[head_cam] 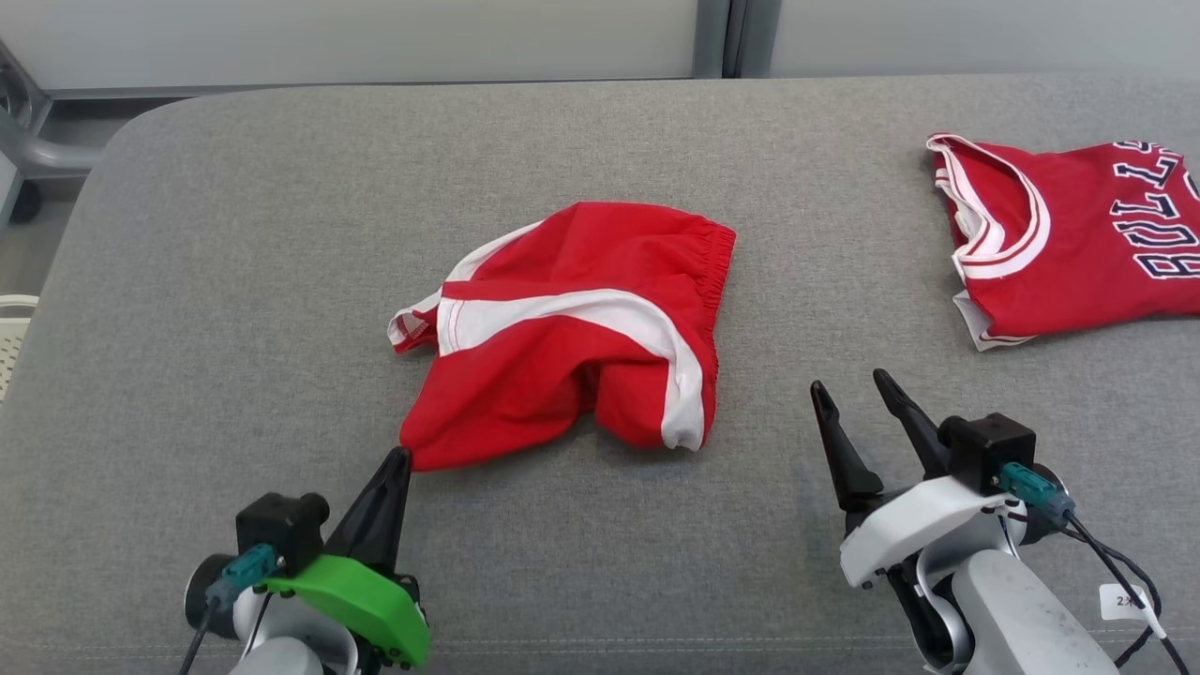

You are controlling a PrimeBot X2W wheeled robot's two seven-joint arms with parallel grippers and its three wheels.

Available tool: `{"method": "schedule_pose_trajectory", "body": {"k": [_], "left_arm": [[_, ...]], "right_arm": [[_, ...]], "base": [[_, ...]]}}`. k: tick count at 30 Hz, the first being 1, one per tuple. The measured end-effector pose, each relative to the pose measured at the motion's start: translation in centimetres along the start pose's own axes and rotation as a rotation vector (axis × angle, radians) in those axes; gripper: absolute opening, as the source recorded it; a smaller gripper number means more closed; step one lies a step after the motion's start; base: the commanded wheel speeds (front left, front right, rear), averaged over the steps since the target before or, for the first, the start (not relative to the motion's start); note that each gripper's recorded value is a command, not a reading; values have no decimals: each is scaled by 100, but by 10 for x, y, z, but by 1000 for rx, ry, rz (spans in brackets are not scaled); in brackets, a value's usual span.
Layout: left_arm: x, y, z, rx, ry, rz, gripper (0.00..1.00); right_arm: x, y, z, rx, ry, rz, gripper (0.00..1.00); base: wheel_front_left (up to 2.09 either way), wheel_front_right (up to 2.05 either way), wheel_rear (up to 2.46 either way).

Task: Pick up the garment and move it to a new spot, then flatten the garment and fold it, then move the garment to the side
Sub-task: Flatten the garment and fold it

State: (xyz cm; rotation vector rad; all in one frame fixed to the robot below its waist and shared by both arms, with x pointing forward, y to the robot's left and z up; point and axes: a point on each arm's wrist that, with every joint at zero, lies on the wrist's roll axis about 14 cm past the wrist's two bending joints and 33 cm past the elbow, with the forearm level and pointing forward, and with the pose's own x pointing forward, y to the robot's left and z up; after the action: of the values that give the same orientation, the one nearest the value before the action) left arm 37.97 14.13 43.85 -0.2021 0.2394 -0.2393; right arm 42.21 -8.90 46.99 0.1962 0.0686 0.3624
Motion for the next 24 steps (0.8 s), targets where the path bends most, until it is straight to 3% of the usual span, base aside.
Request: {"method": "schedule_pose_trajectory", "body": {"k": [14, 15, 16, 17, 18, 24], "left_arm": [[-36, 15, -64, -83, 172, 100, 0], [-37, 14, -68, -91, 181, 101, 8], [-37, 14, -70, -97, 188, 102, 43], [-37, 15, -71, -97, 188, 106, 89], [-35, 17, -68, -98, 179, 112, 100], [-23, 20, -41, -83, 97, 106, 100]], "right_arm": [[5, 3, -11, -9, 37, 26, 100], [6, 3, -11, -10, 37, 26, 100], [6, 3, -11, -10, 37, 27, 100], [6, 3, -10, -11, 36, 27, 100], [6, 2, -10, -11, 36, 26, 100], [5, 1, -8, -10, 31, 20, 100]], "base": [[0, 0, 0], [0, 0, 0], [0, 0, 0], [0, 0, 0], [0, 0, 0], [0, 0, 0]]}}
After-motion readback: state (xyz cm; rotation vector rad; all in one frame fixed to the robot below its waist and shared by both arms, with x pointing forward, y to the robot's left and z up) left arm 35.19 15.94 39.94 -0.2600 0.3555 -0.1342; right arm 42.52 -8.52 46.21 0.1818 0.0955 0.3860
